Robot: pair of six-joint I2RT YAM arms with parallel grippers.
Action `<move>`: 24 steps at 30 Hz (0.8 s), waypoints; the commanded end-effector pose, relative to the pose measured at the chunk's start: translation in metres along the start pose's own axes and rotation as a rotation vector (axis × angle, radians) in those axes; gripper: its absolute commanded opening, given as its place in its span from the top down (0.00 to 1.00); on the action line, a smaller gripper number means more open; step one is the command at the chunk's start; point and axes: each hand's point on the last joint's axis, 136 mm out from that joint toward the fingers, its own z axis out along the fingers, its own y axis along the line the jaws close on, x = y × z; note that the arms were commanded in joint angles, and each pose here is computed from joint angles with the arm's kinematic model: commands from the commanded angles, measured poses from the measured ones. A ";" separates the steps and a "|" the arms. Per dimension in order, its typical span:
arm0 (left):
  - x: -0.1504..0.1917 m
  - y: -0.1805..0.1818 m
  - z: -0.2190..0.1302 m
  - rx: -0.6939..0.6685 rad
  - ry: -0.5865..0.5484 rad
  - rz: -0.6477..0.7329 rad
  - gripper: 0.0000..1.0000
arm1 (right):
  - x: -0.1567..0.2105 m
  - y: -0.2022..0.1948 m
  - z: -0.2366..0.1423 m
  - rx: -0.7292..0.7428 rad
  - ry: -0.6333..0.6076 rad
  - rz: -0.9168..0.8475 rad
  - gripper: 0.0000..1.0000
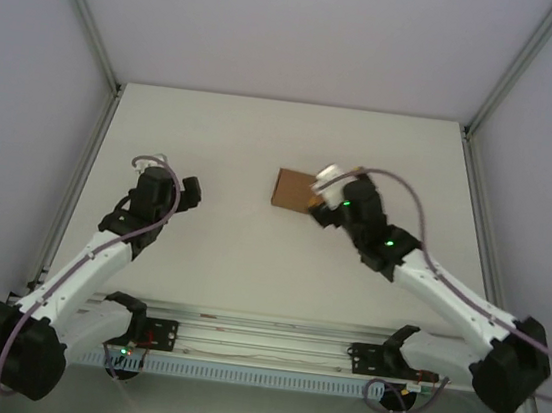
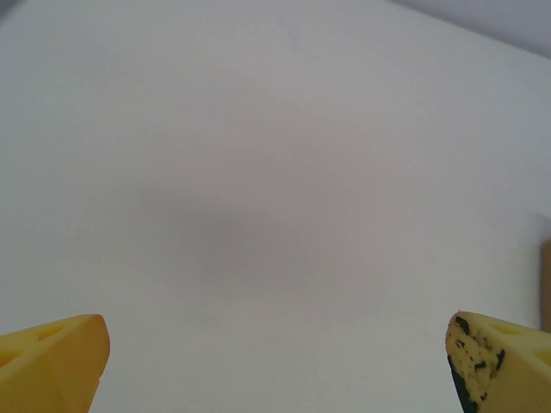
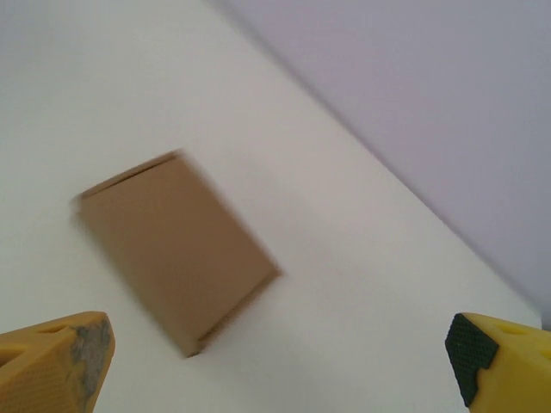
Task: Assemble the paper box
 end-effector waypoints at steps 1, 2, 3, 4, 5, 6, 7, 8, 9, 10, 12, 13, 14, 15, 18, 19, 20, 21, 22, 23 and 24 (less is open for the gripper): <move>-0.031 0.030 0.012 -0.175 -0.178 0.065 0.00 | 0.044 -0.050 -0.004 0.160 -0.020 0.460 0.00; -0.033 0.035 0.016 -0.184 -0.192 0.066 0.00 | 0.061 -0.066 -0.006 0.232 -0.030 0.529 0.00; -0.034 0.037 0.021 -0.181 -0.206 0.075 0.00 | 0.077 -0.079 -0.008 0.287 -0.033 0.597 0.00; -0.036 0.040 0.025 -0.180 -0.231 0.084 0.00 | 0.094 -0.090 -0.009 0.321 -0.036 0.657 0.00; -0.036 0.045 0.027 -0.197 -0.258 0.090 0.00 | 0.106 -0.099 -0.010 0.351 -0.052 0.687 0.00; -0.035 0.052 0.029 -0.220 -0.283 0.089 0.00 | 0.117 -0.107 -0.011 0.391 -0.075 0.708 0.00; -0.034 0.058 0.031 -0.234 -0.312 0.087 0.00 | 0.129 -0.115 -0.011 0.431 -0.096 0.719 0.00; -0.031 0.063 0.032 -0.246 -0.337 0.082 0.00 | 0.138 -0.119 -0.010 0.455 -0.103 0.722 0.00; -0.027 0.069 0.034 -0.256 -0.352 0.062 0.00 | 0.145 -0.124 -0.009 0.472 -0.105 0.741 0.00; -0.021 0.071 0.038 -0.242 -0.351 0.050 0.00 | 0.153 -0.126 -0.005 0.481 -0.095 0.762 0.00; -0.013 0.067 0.045 -0.208 -0.345 0.057 0.00 | 0.163 -0.127 0.004 0.480 -0.087 0.771 0.00; -0.011 0.065 0.048 -0.195 -0.338 0.070 0.00 | 0.168 -0.128 0.009 0.491 -0.089 0.762 0.00; -0.010 0.064 0.050 -0.191 -0.340 0.076 0.00 | 0.172 -0.130 0.012 0.513 -0.098 0.763 0.00; -0.009 0.064 0.051 -0.191 -0.344 0.081 0.00 | 0.176 -0.131 0.015 0.526 -0.100 0.755 0.00; -0.011 0.062 0.055 -0.177 -0.359 0.091 0.00 | 0.183 -0.132 0.024 0.535 -0.116 0.734 0.00; -0.013 0.059 0.054 -0.150 -0.383 0.091 0.00 | 0.188 -0.128 0.030 0.514 -0.091 0.734 0.00; -0.015 0.059 0.053 -0.139 -0.408 0.085 0.00 | 0.190 -0.126 0.034 0.500 -0.089 0.732 0.00; -0.017 0.058 0.054 -0.129 -0.419 0.095 0.00 | 0.193 -0.124 0.039 0.485 -0.081 0.731 0.00; -0.018 0.060 0.056 -0.137 -0.420 0.099 0.00 | 0.199 -0.119 0.046 0.458 -0.071 0.727 0.00; -0.016 0.064 0.058 -0.138 -0.435 0.091 0.00 | 0.198 -0.120 0.052 0.454 -0.091 0.726 0.00; -0.012 0.070 0.063 -0.134 -0.459 0.063 0.00 | 0.202 -0.126 0.054 0.485 -0.072 0.741 0.00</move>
